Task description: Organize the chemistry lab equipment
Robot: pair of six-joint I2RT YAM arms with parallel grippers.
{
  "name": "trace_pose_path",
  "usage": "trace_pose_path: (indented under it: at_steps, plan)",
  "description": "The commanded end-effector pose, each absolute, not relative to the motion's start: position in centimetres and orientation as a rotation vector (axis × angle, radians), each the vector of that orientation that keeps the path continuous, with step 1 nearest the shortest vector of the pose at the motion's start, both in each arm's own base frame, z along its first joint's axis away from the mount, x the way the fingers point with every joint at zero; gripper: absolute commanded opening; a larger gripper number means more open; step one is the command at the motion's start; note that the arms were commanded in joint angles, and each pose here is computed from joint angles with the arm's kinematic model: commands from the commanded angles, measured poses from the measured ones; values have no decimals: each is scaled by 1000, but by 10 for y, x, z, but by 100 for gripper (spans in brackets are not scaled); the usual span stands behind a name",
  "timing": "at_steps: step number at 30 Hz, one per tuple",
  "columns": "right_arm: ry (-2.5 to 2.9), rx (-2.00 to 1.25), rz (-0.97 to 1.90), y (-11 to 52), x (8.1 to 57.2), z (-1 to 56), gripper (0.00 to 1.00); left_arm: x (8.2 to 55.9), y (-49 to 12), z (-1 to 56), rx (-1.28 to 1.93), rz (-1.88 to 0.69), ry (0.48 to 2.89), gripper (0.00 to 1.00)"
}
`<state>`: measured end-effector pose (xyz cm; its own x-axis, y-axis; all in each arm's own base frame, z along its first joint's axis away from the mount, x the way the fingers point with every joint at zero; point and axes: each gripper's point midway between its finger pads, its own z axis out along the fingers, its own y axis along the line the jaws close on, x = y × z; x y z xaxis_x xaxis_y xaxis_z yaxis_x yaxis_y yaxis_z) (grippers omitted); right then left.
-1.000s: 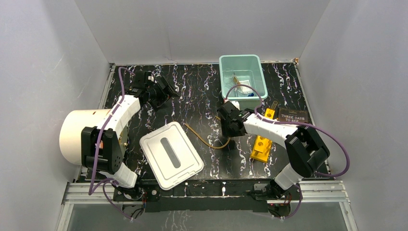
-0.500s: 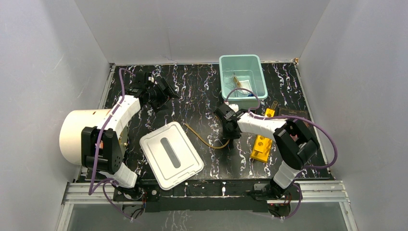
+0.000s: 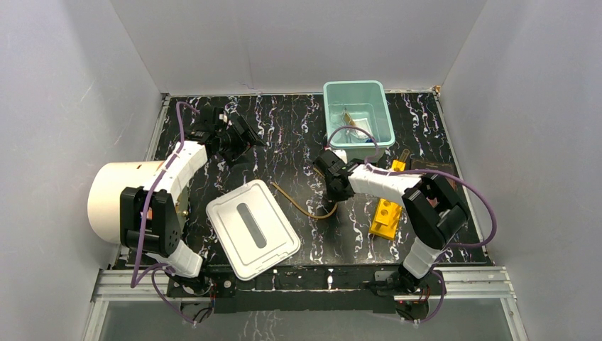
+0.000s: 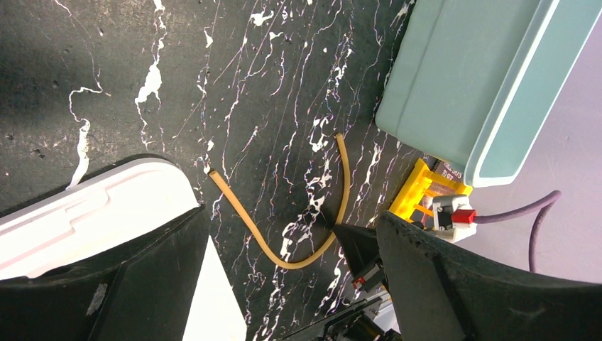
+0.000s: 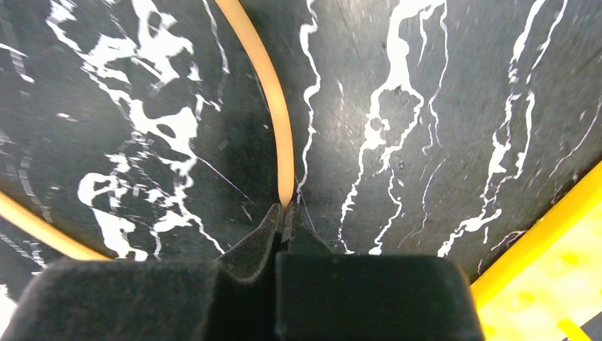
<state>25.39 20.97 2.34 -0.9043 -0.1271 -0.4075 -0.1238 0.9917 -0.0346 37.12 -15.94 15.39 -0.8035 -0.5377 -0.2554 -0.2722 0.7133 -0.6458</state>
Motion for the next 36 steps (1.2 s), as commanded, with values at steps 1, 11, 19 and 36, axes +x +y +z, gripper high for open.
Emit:
trace_pose_path:
  at_steps: [1, 11, 19, 36]
  plan:
    - [2477, -245, 114, 238, 301, 95, 0, 367, -160, 158, -611, -857, 2501, 86]
    - [2121, -378, 294, 271, 338, 223, 0, 373, -140, 179, -623, -741, 2370, 86]
    - [1725, -295, 268, 254, 365, 357, 0, 371, -135, 190, -606, -718, 2316, 86]
    - [1240, -74, -89, 142, 398, 543, 0, 359, -135, 184, -692, -748, 2318, 86]
